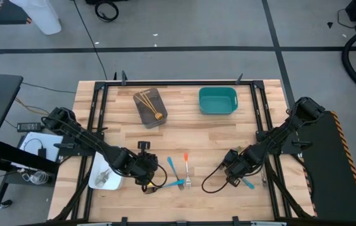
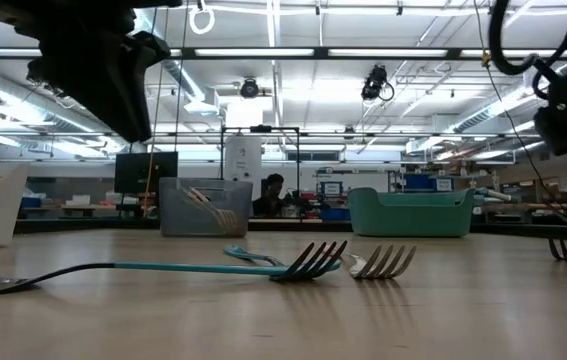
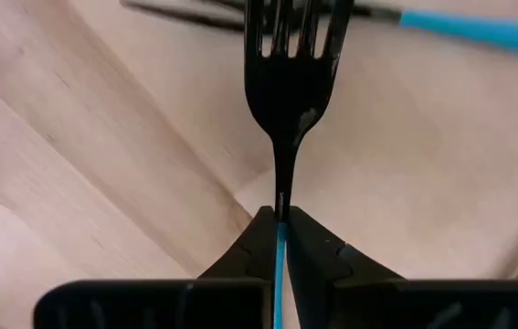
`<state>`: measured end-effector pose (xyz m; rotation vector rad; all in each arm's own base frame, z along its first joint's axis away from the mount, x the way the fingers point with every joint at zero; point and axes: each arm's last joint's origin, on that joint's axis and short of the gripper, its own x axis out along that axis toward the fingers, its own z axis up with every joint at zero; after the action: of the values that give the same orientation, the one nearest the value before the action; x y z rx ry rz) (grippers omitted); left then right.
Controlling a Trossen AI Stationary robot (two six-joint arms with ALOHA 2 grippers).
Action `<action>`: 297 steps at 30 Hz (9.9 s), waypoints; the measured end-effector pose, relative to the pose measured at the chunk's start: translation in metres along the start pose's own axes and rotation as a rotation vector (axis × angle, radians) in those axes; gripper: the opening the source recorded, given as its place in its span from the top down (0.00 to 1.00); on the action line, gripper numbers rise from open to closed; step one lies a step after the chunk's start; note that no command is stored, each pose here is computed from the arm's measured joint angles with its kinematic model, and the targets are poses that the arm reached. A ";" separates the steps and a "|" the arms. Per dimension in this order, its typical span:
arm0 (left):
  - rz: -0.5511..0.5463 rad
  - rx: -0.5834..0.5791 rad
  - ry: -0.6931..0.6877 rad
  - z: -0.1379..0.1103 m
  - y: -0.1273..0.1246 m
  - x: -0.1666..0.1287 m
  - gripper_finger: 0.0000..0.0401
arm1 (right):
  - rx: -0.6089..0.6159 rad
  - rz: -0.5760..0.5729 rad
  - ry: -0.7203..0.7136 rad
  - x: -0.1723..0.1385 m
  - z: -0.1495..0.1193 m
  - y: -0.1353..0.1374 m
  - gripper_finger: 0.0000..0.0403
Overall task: Sort silverware by color (type)
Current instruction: Put the blue fork into the green bin
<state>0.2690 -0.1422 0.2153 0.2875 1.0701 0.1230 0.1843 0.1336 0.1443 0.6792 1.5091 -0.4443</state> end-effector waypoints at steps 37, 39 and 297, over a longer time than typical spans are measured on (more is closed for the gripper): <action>0.085 0.092 -0.053 0.005 0.003 0.002 0.81 | -0.141 -0.087 -0.071 -0.036 0.094 -0.037 0.94; 0.085 0.092 -0.054 0.005 0.003 0.002 0.81 | -0.146 -0.088 -0.072 -0.036 0.099 -0.040 0.94; 0.072 0.017 -0.084 0.008 0.002 0.002 0.81 | -0.603 -0.162 -0.540 -0.049 0.131 -0.017 0.95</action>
<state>0.2770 -0.1410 0.2180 0.3435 0.9782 0.1650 0.2696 0.0285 0.1824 -0.0449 1.0941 -0.2413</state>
